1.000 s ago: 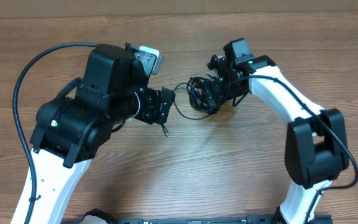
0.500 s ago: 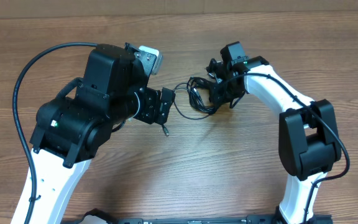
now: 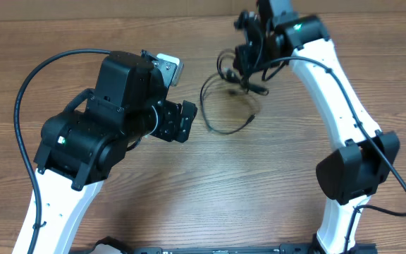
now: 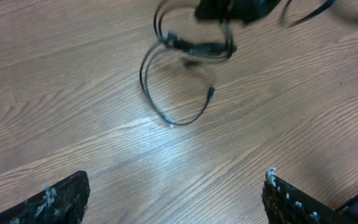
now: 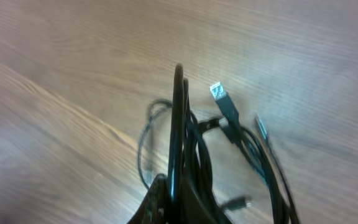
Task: Untangle cables
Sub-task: 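Lift the cable bundle up and toward the left gripper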
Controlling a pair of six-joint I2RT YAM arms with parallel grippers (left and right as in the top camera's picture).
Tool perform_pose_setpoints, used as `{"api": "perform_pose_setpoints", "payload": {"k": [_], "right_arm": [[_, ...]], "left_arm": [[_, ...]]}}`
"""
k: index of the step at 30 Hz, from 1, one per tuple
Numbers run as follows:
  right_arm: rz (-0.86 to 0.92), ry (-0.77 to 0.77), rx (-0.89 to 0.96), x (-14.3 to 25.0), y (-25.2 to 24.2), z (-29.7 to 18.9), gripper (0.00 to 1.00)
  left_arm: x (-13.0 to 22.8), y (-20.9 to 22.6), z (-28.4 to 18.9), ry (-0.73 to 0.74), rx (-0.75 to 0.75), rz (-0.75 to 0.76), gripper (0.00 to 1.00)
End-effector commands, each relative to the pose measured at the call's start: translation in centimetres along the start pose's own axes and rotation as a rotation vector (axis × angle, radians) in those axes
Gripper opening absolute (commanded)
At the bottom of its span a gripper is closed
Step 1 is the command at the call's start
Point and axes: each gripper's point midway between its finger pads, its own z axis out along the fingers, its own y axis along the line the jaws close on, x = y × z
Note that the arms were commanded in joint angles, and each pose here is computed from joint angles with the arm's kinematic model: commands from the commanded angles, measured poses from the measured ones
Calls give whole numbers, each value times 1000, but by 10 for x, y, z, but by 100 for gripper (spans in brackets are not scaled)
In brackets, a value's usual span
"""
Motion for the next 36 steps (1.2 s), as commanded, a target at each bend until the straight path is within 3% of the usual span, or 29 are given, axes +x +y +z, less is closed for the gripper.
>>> {"api": "perform_pose_setpoints", "payload": {"k": [1, 7, 15, 22, 32, 36], "right_arm": [[-46, -152, -5, -34, 21, -64, 4], [-60, -272, -8, -52, 43, -128, 4], [-65, -350, -23, -55, 60, -170, 4], [-58, -365, -64, -47, 73, -189, 4], [-101, -322, -53, -33, 74, -191, 4], [-105, -314, -89, -30, 80, -192, 4]], "left_arm": [[-5, -2, -8, -30, -5, 28, 88], [-5, -3, -6, -22, 4, 28, 89], [-1, -1, 29, 54, 10, -2, 89], [-14, 7, 81, 84, 1, -351, 99], [-30, 10, 101, 60, 37, -650, 92], [-37, 18, 100, 33, 40, -664, 96]]}}
